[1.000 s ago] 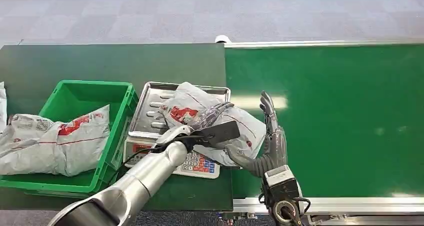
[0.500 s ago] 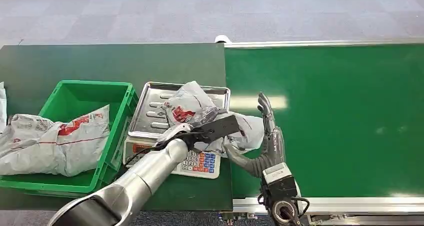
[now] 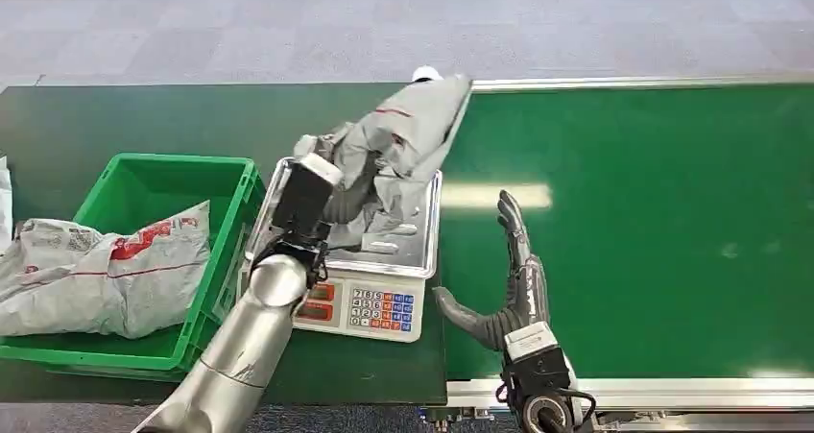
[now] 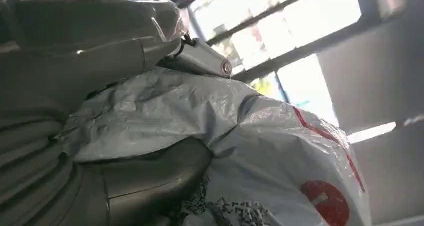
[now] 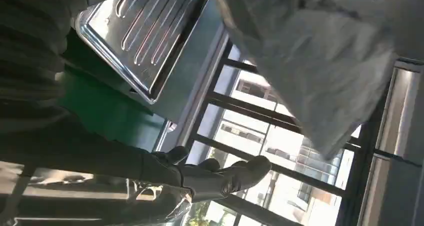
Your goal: Moved the parcel from conveyor to table for the left to box.
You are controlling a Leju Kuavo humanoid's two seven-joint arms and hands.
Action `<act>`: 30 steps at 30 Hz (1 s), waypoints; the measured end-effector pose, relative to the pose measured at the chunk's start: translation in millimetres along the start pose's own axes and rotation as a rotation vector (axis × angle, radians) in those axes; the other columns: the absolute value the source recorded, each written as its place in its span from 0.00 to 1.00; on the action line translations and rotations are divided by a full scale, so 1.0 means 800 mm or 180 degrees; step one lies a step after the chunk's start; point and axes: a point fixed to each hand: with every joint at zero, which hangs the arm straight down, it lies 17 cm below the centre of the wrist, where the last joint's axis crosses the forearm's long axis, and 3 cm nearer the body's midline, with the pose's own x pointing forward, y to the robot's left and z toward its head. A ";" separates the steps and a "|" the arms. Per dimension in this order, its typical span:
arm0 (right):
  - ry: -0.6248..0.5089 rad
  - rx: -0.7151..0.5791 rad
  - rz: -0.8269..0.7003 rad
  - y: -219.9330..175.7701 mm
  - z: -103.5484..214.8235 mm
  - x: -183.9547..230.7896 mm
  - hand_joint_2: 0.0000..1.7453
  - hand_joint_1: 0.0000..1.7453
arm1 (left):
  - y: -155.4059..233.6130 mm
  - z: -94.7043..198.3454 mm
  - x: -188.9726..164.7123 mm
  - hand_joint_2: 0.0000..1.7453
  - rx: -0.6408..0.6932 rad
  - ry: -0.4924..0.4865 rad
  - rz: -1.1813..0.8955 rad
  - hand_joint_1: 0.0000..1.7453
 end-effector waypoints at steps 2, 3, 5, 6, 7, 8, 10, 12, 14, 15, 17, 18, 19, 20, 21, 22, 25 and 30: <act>0.0022 -0.0018 0.0008 -0.001 0.006 -0.003 1.00 0.00 | 0.037 0.001 0.025 1.00 0.0248 -0.0180 -0.0066 1.00; 0.0035 -0.0027 0.0009 -0.002 0.009 -0.004 1.00 0.00 | 0.054 0.003 0.032 1.00 0.0362 -0.0237 -0.0111 1.00; 0.0053 -0.0045 0.0011 -0.004 0.014 -0.007 1.00 0.00 | 0.082 0.007 0.045 1.00 0.0532 -0.0326 -0.0176 1.00; 0.0063 -0.0059 0.0011 -0.006 0.016 -0.008 1.00 0.00 | 0.101 0.007 0.046 1.00 0.0632 -0.0323 -0.0207 1.00; 0.0070 -0.0076 0.0010 -0.007 0.016 -0.009 1.00 0.00 | 0.116 0.007 0.043 1.00 0.0711 -0.0289 -0.0220 1.00; 0.0070 -0.0083 0.0007 -0.008 0.016 -0.009 1.00 0.00 | 0.132 0.008 0.038 1.00 0.0798 -0.0258 -0.0254 1.00; 0.0081 -0.0103 0.0001 -0.009 0.017 -0.010 1.00 0.00 | 0.178 0.011 0.029 1.00 0.1089 -0.0225 -0.0348 1.00; 0.0098 -0.0123 -0.0009 -0.011 0.018 -0.011 1.00 0.00 | 0.228 0.012 0.014 1.00 0.1397 -0.0166 -0.0472 1.00; 0.0111 -0.0144 -0.0027 -0.011 0.017 -0.011 1.00 0.00 | 0.275 0.019 -0.012 1.00 0.1652 -0.0014 -0.0601 1.00; 0.0122 -0.0154 -0.0031 -0.012 0.017 -0.012 1.00 0.00 | 0.294 0.022 -0.023 1.00 0.1734 0.0061 -0.0657 1.00; 0.0143 -0.0168 -0.0042 -0.012 0.016 -0.013 1.00 0.00 | 0.331 0.033 -0.054 1.00 0.1915 0.0272 -0.0734 1.00; 0.0147 -0.0171 -0.0045 -0.012 0.016 -0.013 1.00 0.00 | 0.345 0.039 -0.064 1.00 0.1994 0.0343 -0.0781 1.00; 0.0155 -0.0175 -0.0049 -0.012 0.016 -0.013 1.00 0.00 | 0.363 0.048 -0.077 1.00 0.2097 0.0446 -0.0832 1.00; 0.0162 -0.0178 -0.0051 -0.012 0.016 -0.014 1.00 0.00 | 0.376 0.056 -0.087 1.00 0.2171 0.0527 -0.0848 1.00; 0.0170 -0.0183 -0.0053 -0.013 0.016 -0.014 1.00 0.00 | 0.389 0.063 -0.097 1.00 0.2237 0.0605 -0.0864 1.00; 0.0175 -0.0184 -0.0054 -0.013 0.016 -0.015 1.00 0.00 | 0.403 0.072 -0.107 1.00 0.2316 0.0686 -0.0888 1.00; 0.0200 -0.0198 -0.0063 -0.015 0.016 -0.017 1.00 0.00 | 0.434 0.092 -0.122 1.00 0.2482 0.0806 -0.0928 0.22; 0.0256 -0.0199 -0.0077 -0.015 0.017 -0.022 1.00 0.00 | 0.466 0.120 -0.132 1.00 0.2696 0.0912 -0.0919 0.00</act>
